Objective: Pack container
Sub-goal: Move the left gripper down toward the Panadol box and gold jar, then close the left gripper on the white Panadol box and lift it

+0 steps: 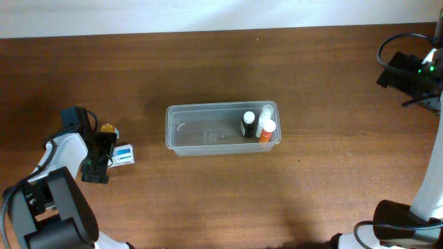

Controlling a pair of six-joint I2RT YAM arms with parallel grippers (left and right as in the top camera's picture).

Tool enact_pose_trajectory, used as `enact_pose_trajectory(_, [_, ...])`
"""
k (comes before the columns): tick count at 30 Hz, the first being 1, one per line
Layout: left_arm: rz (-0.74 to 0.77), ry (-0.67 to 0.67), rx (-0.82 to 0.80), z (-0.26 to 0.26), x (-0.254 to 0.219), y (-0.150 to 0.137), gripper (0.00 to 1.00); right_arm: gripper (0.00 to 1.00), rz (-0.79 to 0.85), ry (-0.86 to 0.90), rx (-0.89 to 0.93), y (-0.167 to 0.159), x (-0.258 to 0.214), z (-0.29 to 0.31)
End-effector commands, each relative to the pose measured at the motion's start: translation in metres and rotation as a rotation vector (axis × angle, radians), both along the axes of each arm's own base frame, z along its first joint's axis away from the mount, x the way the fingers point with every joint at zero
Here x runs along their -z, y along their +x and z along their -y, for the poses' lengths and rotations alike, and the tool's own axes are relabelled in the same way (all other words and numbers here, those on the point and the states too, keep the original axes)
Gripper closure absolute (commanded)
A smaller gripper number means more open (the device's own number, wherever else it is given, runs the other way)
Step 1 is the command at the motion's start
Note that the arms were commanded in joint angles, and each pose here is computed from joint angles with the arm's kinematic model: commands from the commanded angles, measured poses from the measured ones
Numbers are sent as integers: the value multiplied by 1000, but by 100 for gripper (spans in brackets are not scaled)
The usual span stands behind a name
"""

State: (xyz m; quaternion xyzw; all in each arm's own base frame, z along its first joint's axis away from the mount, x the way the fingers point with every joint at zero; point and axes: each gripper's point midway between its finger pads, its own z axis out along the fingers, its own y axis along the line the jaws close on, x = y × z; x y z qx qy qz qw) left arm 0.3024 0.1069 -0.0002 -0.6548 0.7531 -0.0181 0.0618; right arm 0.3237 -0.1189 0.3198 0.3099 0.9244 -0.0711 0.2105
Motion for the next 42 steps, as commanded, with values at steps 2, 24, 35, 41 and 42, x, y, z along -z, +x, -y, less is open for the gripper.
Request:
enact_pose_trajectory(2, [-74,-25,20,3,21,-13,5,2,5,-6,16,0,-2,3])
enact_pose_trajectory(24, [22,-159,640,39,18,-5,32,2,5,-6,16,0,-2,3])
enact_pose_trajectory(35, [-4,-184,639,43,18,-13,45,1,5,-6,16,0,-1,3])
enact_pose_trajectory(41, [99,-265,813,63,12,-6,51,2,5,-6,16,0,-2,3])
enact_pose_trajectory(42, [114,-277,825,66,11,-5,51,2,5,-6,16,0,-2,3])
